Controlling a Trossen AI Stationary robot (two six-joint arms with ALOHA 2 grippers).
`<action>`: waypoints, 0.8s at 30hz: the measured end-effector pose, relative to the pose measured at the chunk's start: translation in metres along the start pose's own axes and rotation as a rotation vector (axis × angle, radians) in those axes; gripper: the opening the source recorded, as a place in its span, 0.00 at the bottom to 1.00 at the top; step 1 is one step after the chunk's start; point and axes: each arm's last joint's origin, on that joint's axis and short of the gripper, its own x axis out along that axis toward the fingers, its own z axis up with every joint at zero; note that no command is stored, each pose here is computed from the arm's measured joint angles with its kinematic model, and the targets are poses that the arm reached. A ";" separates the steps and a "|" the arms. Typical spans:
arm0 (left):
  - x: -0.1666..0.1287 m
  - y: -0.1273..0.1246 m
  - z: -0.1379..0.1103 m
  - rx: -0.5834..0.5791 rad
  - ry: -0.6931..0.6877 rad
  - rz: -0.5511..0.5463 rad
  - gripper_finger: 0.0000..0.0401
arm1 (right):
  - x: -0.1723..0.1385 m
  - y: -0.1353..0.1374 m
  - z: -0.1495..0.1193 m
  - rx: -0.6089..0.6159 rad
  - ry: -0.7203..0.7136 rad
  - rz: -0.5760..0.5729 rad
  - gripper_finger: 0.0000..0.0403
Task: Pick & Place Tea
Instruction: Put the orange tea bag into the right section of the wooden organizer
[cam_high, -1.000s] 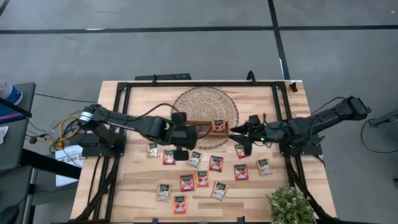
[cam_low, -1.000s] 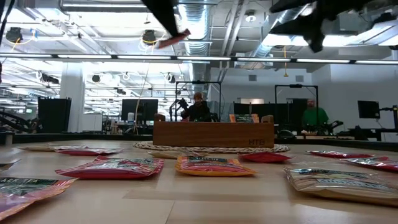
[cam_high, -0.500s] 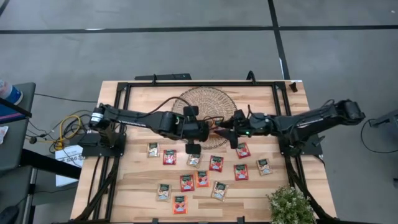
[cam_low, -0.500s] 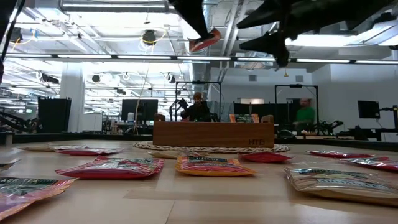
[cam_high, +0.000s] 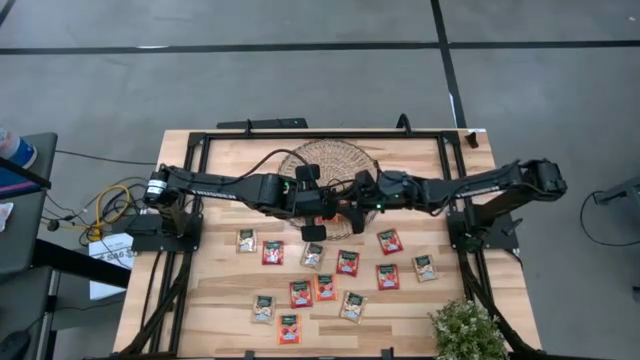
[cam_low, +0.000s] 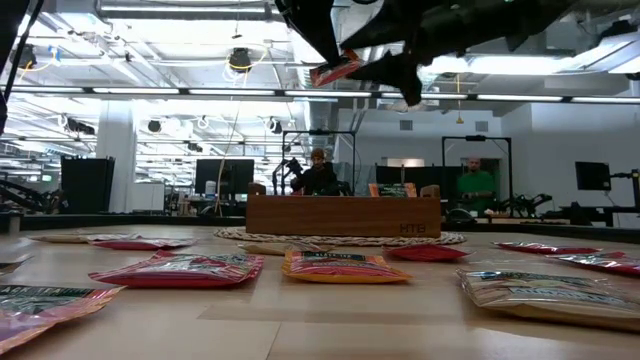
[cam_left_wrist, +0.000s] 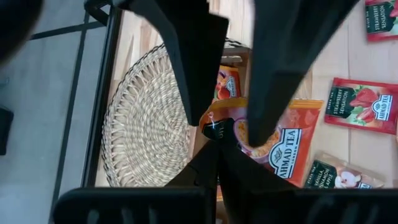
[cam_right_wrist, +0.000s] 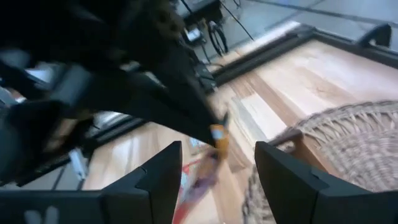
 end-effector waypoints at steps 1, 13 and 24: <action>0.000 0.000 0.000 0.000 0.001 0.000 0.00 | 0.001 -0.002 -0.001 0.001 0.014 -0.011 0.48; 0.000 0.001 -0.002 0.014 0.023 0.003 0.00 | 0.006 -0.007 0.001 0.010 0.030 0.007 0.21; 0.000 0.000 -0.001 0.007 0.008 -0.014 0.00 | 0.006 -0.007 0.000 0.003 0.035 0.013 0.00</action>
